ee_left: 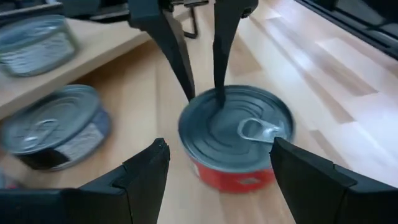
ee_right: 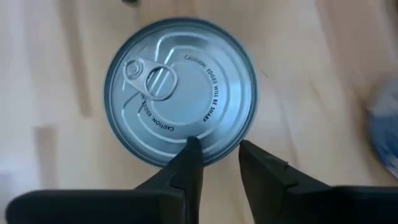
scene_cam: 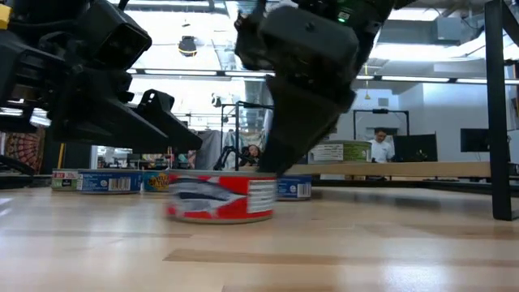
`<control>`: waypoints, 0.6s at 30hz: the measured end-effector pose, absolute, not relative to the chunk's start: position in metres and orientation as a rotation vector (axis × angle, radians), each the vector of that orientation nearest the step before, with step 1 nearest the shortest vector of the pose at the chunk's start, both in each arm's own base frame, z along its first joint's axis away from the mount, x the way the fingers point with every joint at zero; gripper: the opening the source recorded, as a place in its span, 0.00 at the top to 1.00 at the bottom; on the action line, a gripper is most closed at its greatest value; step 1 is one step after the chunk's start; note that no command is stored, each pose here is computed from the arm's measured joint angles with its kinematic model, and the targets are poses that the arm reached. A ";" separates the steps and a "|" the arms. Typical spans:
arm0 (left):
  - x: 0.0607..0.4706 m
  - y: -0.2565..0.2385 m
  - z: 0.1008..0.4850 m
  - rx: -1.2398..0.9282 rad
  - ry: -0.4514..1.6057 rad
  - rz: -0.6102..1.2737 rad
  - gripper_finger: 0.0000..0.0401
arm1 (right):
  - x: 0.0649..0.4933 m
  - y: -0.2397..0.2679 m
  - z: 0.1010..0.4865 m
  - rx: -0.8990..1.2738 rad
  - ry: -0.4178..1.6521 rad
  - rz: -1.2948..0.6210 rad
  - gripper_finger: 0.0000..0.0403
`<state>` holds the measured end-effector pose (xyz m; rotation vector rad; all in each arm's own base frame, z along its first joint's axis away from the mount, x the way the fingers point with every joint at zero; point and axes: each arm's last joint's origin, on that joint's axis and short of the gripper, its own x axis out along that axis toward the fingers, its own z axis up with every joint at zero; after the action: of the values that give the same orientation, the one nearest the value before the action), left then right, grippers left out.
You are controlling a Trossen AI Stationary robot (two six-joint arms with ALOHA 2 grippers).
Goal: Stack canned seafood by type on shelf
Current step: Stack the red tuna can on top of the green tuna can on the shelf
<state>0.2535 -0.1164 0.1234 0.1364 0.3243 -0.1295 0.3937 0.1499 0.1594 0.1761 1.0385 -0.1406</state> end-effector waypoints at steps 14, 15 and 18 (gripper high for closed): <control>0.246 -0.118 0.136 0.113 0.364 -0.201 0.33 | 0.396 0.167 0.183 -0.009 0.901 -0.029 0.75; 0.246 -0.118 0.136 0.105 0.365 -0.199 0.33 | 0.395 0.169 0.182 0.001 0.909 -0.024 0.75; 0.246 -0.118 0.136 0.100 0.365 -0.198 0.33 | 0.390 0.171 0.180 0.024 0.948 -0.045 0.75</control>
<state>0.2459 -0.1178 0.1358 0.0996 0.3654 -0.1984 0.3902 0.1709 0.1802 0.0244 0.9482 -0.0448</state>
